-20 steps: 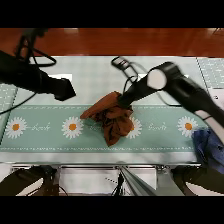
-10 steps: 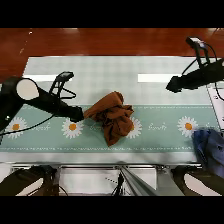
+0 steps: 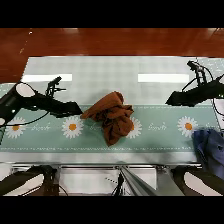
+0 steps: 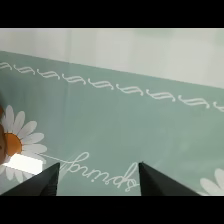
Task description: Fold the shirts.
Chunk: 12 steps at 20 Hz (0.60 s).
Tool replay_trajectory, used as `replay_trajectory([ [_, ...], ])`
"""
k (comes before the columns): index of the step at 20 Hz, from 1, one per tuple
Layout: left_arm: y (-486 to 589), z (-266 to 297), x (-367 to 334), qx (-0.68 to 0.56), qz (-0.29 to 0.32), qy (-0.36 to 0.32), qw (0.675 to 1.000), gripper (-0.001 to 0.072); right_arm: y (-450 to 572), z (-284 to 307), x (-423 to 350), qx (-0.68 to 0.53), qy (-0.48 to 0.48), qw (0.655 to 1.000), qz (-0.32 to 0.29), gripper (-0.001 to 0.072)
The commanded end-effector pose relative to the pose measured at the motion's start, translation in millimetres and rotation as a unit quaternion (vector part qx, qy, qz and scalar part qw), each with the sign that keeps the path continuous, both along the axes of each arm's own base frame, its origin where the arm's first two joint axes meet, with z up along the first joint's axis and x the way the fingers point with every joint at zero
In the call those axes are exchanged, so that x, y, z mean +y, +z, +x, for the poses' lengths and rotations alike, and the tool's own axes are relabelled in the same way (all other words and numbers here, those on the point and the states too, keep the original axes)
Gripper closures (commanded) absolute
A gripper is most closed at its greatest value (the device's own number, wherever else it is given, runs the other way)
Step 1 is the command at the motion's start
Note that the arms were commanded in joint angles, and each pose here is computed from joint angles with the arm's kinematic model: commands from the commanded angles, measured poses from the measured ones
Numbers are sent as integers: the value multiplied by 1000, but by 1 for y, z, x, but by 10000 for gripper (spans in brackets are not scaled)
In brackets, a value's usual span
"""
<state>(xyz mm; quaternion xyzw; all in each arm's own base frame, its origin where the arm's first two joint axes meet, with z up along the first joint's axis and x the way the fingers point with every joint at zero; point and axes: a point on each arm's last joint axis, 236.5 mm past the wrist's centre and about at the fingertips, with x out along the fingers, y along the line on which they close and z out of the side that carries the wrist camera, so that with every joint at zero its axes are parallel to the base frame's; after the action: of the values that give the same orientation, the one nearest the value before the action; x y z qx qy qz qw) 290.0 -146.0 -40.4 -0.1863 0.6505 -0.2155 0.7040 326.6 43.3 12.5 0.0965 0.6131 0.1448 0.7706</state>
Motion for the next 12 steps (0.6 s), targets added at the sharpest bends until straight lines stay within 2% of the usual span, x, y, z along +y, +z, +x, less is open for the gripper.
replay_trajectory([
  [1,-19,0,-21,44,-60,3,997,0,-5,-3,4,6,-2,1000,11,154],
  [5,-45,-4,-35,85,-71,6,994,-1,-3,-3,8,5,-4,1000,21,155],
  [8,-47,11,-51,77,-111,31,990,0,1,-1,17,2,-8,999,44,155],
  [9,-46,16,-57,76,-125,39,988,27,4,0,21,0,-9,998,54,161],
  [10,-47,18,-63,80,-135,47,987,258,6,1,25,-1,-11,998,64,168],
  [11,-50,18,-65,83,-137,51,986,560,8,2,28,-2,-12,997,73,169],
  [12,-51,17,-66,83,-137,48,986,651,9,2,30,-3,-13,997,77,169],
])
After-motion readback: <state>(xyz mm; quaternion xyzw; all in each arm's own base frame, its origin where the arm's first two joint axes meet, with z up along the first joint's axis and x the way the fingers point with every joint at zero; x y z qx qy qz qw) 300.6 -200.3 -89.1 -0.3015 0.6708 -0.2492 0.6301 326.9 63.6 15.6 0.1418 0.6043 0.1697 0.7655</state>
